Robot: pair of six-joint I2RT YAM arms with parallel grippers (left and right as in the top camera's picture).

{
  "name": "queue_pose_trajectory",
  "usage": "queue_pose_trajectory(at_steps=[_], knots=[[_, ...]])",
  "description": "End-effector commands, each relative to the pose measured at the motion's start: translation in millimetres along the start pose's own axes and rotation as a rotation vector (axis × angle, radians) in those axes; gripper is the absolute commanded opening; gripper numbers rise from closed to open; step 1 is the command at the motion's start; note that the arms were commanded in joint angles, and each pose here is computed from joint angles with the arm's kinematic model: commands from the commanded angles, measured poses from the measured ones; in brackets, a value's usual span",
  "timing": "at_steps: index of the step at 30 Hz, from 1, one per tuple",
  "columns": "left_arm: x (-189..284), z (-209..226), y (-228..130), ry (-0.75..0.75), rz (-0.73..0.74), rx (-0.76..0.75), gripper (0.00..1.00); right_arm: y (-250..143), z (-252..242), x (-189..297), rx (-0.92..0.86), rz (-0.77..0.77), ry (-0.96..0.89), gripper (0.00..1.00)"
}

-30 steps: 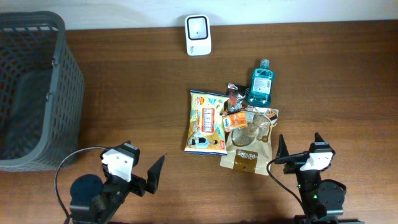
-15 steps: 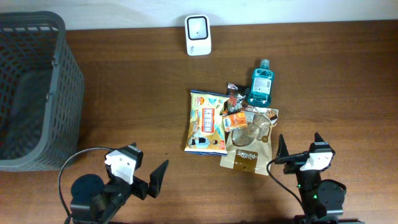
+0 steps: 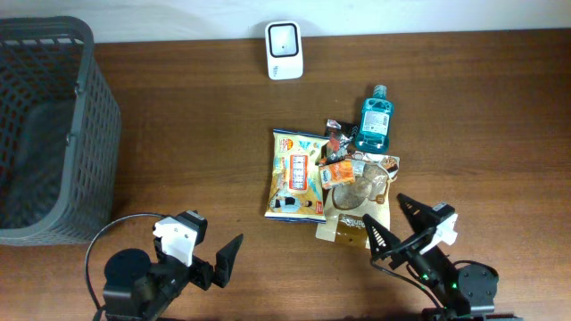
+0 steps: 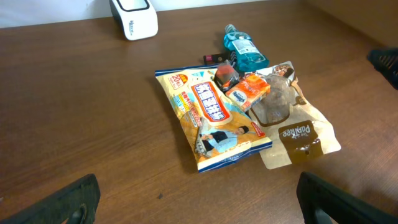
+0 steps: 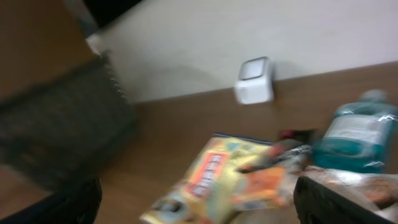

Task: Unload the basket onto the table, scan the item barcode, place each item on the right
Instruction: 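Reach the right gripper over the pile toward the yellow snack bag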

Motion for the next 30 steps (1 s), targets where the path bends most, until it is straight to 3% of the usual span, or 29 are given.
queue_pose_trajectory(at_steps=[1, 5, 9, 13, 18, 22, 25, 28, 30], knots=[[-0.1, -1.0, -2.3, -0.011, 0.0, -0.013, 0.99, 23.9, 24.9, 2.9, -0.166, -0.084, 0.15, 0.98], [-0.1, -1.0, -2.3, -0.011, 0.0, -0.013, 0.99, 100.6, 52.5, 26.4, 0.034, -0.417, 0.199, 0.98], [-0.1, -1.0, -2.3, -0.011, 0.0, -0.013, 0.99, 160.5, 68.2, 40.3, 0.182, -0.483, 0.079, 0.98], [-0.1, -1.0, -2.3, -0.011, 0.0, -0.013, 0.99, 197.4, 70.1, 24.6, 0.346, -0.224, -0.065, 0.98], [-0.1, -1.0, -2.4, -0.011, 0.001, -0.013, 0.99, 214.1, 57.4, -7.8, 0.165, 0.206, -0.126, 0.98], [-0.1, -1.0, -3.1, -0.011, 0.004, -0.011, 0.99, 231.8, 84.4, -35.4, -0.001, 0.392, 0.12, 0.98], [-0.1, -0.9, -3.1, -0.01, 0.004, -0.011, 0.99, 245.1, 101.3, -54.1, -0.074, 0.424, 0.338, 0.98], [-0.1, -0.9, -3.1, -0.01, 0.004, -0.011, 0.99, 239.5, 93.7, -77.2, -0.162, 0.469, 0.411, 0.98], [-0.1, -0.9, -3.1, -0.01, 0.004, -0.011, 0.99, 217.6, 82.7, -95.5, -0.214, 0.554, 0.366, 0.98]])
Point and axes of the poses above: each gripper's point midway between its finger pads, its own x axis back along the fingers, its own z axis along the line the jaws close on, y = z × x, the point moved 3 cm from there along x, back along the fingers, and after that the axes turned 7 degrees about x, right-handed, at the moved point
